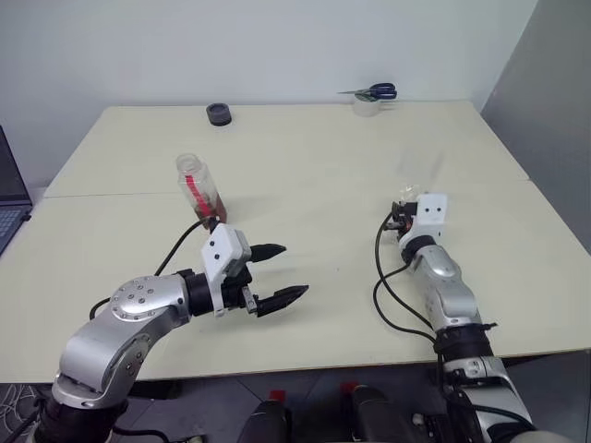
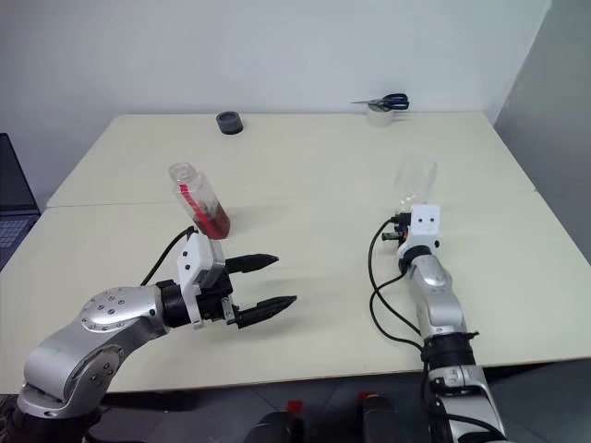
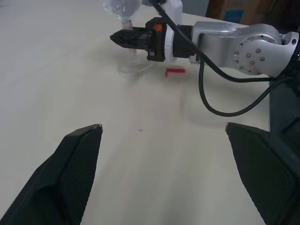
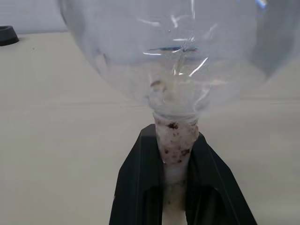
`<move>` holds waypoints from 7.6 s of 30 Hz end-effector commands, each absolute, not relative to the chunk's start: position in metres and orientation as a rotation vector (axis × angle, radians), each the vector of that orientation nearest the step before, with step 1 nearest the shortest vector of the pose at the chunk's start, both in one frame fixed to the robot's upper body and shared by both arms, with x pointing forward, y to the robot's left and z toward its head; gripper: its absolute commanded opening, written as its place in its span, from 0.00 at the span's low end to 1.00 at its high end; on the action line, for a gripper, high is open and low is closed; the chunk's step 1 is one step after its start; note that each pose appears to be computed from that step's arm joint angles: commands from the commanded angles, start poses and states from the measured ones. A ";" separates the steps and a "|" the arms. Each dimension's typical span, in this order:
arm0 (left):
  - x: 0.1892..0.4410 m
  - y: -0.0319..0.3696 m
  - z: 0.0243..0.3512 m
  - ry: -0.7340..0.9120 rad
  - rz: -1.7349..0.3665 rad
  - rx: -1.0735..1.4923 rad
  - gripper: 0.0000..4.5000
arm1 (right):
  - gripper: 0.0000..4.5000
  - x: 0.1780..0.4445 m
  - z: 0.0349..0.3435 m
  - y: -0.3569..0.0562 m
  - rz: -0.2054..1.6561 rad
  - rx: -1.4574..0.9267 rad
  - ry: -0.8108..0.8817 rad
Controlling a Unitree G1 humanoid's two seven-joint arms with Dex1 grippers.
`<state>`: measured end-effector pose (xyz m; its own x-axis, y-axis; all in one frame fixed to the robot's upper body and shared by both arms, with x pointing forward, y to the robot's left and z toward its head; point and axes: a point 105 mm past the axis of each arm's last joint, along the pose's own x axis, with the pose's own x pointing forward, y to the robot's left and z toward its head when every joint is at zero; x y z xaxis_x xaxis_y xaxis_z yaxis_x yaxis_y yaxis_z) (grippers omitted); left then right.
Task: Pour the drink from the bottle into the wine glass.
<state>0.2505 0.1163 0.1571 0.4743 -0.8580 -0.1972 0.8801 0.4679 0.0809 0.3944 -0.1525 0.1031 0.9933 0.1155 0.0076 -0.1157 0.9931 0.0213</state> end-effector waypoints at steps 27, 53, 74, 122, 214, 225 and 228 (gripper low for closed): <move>0.234 0.137 0.171 0.108 -0.883 0.152 1.00 | 0.05 0.415 0.139 -0.018 0.541 -0.034 -0.163; 0.216 0.201 0.153 0.083 -0.446 0.110 1.00 | 0.05 0.411 0.112 0.049 0.682 -0.092 -0.075; 0.243 0.181 0.164 0.042 -0.500 0.118 1.00 | 0.99 0.408 0.098 0.009 0.690 -0.061 -0.103; 0.347 0.242 0.156 -0.084 -0.095 0.104 1.00 | 0.99 0.254 0.241 -0.069 1.238 -0.066 -0.135; 0.450 0.141 0.272 -0.371 -0.549 1.128 0.38 | 1.00 0.306 0.250 -0.085 0.816 -0.170 -0.376; 0.451 0.137 0.278 -0.431 -0.514 1.343 0.38 | 1.00 0.305 0.253 -0.084 0.813 -0.161 -0.383; 0.452 0.139 0.283 -0.440 -0.493 1.387 0.38 | 1.00 0.305 0.254 -0.083 0.815 -0.161 -0.384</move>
<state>0.4539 0.1397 0.2545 0.8242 -0.5617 -0.0724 0.1648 0.1155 0.9795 0.3125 -0.0857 0.2354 0.6492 0.7301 0.2133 -0.6880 0.6833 -0.2446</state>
